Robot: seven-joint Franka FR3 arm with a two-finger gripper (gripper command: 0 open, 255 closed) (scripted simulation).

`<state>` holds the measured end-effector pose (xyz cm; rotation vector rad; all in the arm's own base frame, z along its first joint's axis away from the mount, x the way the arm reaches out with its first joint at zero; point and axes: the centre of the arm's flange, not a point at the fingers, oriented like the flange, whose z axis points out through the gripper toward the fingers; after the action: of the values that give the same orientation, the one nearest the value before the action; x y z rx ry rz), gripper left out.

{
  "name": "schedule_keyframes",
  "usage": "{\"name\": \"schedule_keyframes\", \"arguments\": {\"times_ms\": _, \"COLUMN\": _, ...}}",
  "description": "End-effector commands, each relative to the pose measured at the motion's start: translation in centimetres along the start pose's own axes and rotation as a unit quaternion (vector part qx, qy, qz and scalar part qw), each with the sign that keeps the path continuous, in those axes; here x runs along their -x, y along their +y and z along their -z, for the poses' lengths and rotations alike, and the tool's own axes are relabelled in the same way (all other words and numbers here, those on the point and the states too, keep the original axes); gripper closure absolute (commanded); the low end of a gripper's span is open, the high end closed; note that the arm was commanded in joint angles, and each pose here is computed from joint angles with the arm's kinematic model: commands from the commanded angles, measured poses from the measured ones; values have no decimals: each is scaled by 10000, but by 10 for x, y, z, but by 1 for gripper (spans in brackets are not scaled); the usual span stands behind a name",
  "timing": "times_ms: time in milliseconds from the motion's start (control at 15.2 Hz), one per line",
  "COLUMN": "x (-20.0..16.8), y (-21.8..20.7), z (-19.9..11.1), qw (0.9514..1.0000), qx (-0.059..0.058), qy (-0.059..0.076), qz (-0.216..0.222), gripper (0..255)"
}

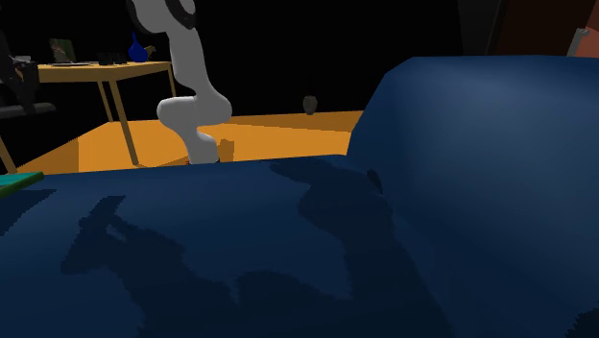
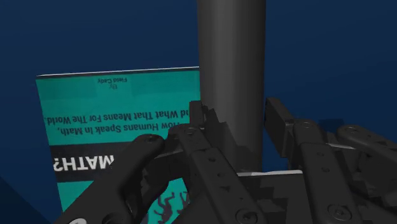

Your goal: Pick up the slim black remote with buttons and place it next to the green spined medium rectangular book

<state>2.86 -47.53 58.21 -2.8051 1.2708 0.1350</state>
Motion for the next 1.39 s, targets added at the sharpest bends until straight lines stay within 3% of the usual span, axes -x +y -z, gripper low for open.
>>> {"name": "schedule_keyframes", "arguments": {"times_ms": 0, "x": 12, "y": 24, "z": -1, "qw": 10000, "qx": 3, "qy": 0, "qz": 12, "gripper": 255}}
{"name": "schedule_keyframes", "arguments": {"times_ms": 462, "x": 54, "y": 109, "z": 0, "qw": 10000, "qx": 3, "qy": 0, "qz": 12, "gripper": 255}}
{"name": "schedule_keyframes", "arguments": {"times_ms": 1320, "x": 47, "y": 110, "z": -68, "qw": 10000, "qx": 3, "qy": 0, "qz": 12, "gripper": 255}}
